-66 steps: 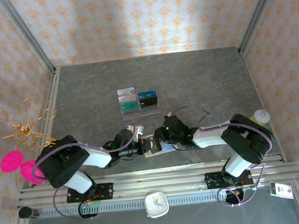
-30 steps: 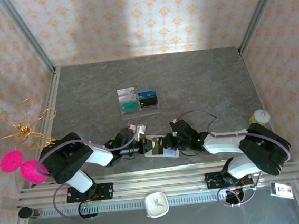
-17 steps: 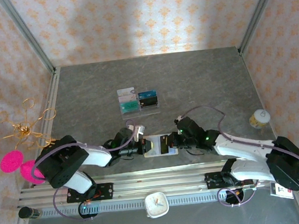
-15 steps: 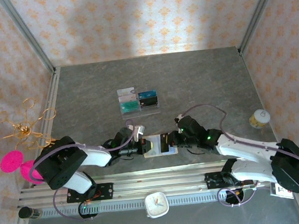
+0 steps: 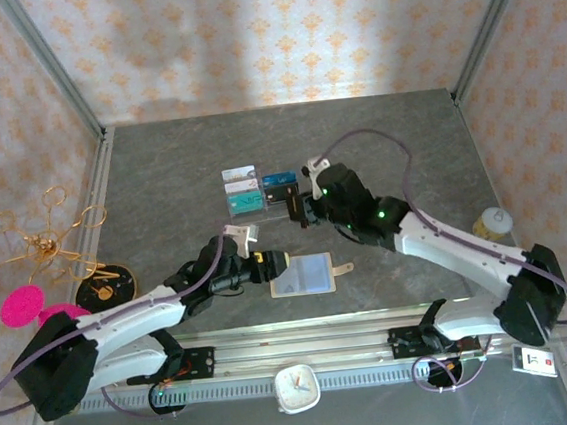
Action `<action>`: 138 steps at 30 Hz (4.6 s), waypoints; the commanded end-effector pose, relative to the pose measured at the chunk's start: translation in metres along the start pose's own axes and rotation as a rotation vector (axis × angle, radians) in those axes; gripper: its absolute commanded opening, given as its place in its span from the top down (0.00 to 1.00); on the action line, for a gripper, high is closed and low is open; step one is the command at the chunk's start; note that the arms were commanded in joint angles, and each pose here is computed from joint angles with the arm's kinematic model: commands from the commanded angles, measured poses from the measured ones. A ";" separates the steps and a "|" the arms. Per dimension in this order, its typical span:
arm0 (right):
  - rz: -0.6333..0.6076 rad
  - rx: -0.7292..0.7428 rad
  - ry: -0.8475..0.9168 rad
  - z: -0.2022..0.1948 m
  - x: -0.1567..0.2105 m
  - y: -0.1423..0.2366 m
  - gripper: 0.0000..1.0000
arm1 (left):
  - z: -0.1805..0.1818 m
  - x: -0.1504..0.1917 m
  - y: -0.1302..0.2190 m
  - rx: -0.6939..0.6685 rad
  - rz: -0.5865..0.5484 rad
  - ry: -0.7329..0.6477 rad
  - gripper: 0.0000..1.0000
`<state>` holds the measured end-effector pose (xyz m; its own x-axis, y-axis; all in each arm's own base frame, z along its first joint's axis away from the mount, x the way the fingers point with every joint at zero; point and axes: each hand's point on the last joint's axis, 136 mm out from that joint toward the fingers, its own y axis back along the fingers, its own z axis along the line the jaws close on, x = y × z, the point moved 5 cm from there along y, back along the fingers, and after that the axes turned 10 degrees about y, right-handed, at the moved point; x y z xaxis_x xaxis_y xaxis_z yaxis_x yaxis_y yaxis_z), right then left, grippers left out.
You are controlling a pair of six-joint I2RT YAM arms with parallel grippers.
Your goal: Take the credit cards out of the card holder
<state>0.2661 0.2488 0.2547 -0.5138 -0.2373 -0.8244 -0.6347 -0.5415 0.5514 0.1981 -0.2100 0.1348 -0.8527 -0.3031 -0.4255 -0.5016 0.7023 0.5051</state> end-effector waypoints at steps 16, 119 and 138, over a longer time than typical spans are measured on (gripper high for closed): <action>0.221 -0.248 0.706 -0.021 -0.033 -0.065 1.00 | 0.023 -0.033 0.049 -0.275 -0.228 -0.060 0.01; 0.246 0.028 0.022 0.026 0.090 -0.076 0.63 | 0.056 -0.030 0.070 -0.208 -0.455 0.111 0.09; 0.515 0.142 0.215 0.078 0.197 -0.081 0.62 | 0.066 -0.014 0.056 -0.229 -0.347 0.106 0.13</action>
<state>0.1725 0.3180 0.0705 -0.6328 -0.6051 -0.4831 -0.4048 -0.2734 0.8726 0.1925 -0.1249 0.1211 -0.6348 -0.5579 -0.5346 -0.7682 0.3808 0.5147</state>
